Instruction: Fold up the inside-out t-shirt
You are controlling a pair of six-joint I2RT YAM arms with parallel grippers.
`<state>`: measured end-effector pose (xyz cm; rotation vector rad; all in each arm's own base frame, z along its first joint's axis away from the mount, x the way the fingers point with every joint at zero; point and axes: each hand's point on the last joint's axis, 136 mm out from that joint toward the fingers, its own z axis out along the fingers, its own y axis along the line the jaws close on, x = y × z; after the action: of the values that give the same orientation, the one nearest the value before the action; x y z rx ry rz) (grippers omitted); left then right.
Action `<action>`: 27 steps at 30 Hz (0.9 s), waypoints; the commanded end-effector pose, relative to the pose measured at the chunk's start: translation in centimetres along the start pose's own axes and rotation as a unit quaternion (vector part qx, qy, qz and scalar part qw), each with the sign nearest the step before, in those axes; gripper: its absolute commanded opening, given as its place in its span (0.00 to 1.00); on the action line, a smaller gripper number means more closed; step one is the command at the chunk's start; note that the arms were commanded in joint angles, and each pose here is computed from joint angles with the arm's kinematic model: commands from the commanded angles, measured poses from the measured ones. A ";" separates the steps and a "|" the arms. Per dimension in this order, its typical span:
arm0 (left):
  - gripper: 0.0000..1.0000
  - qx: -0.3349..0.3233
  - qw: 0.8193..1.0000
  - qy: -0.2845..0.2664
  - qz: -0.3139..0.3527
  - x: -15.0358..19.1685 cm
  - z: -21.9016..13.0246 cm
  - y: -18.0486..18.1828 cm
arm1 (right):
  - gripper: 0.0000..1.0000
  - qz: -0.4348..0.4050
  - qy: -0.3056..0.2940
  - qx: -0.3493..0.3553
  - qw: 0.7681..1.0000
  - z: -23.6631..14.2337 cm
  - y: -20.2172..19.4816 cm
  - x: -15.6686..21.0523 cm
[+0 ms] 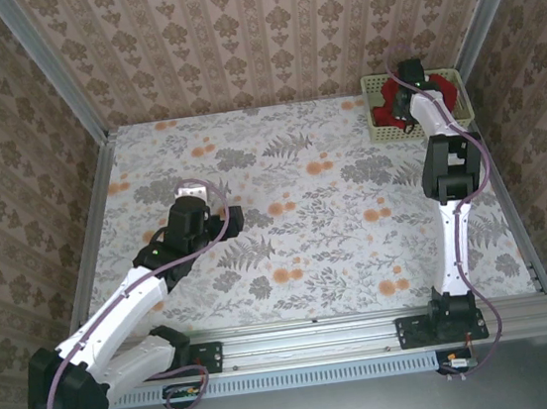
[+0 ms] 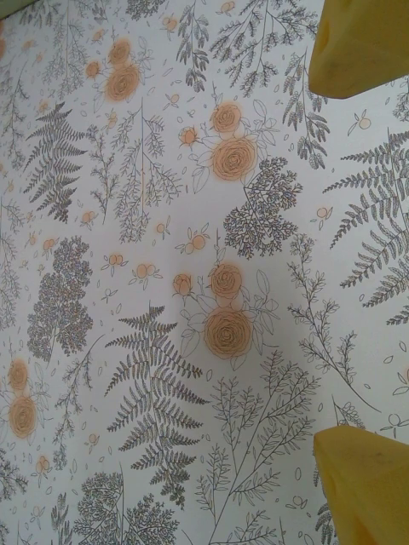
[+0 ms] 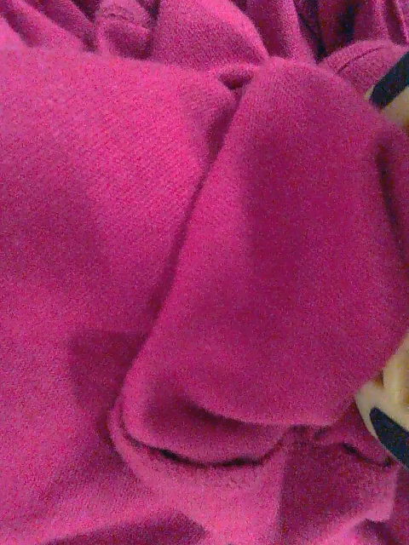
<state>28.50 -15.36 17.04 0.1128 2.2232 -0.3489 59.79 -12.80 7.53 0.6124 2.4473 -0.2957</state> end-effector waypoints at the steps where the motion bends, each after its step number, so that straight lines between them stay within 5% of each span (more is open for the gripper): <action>1: 1.00 0.007 1.000 -0.012 0.002 -1.2 -0.6 -0.7 | 0.15 0.012 -0.019 -0.011 1.000 -3.6 -0.5 -2.3; 10: 1.00 0.022 1.000 -0.011 0.004 -1.8 -1.4 -1.3 | 0.00 0.037 -0.107 -0.010 0.993 -11.1 -2.1 -6.5; 20: 1.00 0.045 0.999 -0.009 0.001 -1.9 -2.3 -2.1 | 0.00 0.037 -0.215 -0.048 0.975 -21.1 -1.3 -7.6; 27: 1.00 0.058 0.998 0.000 0.006 -1.8 -2.6 -2.8 | 0.00 0.020 -0.315 -0.083 0.945 -31.5 0.2 -7.0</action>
<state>27.38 -16.59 18.90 0.1666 2.2232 -0.4308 51.09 -5.46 29.89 0.4435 2.0146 -0.2156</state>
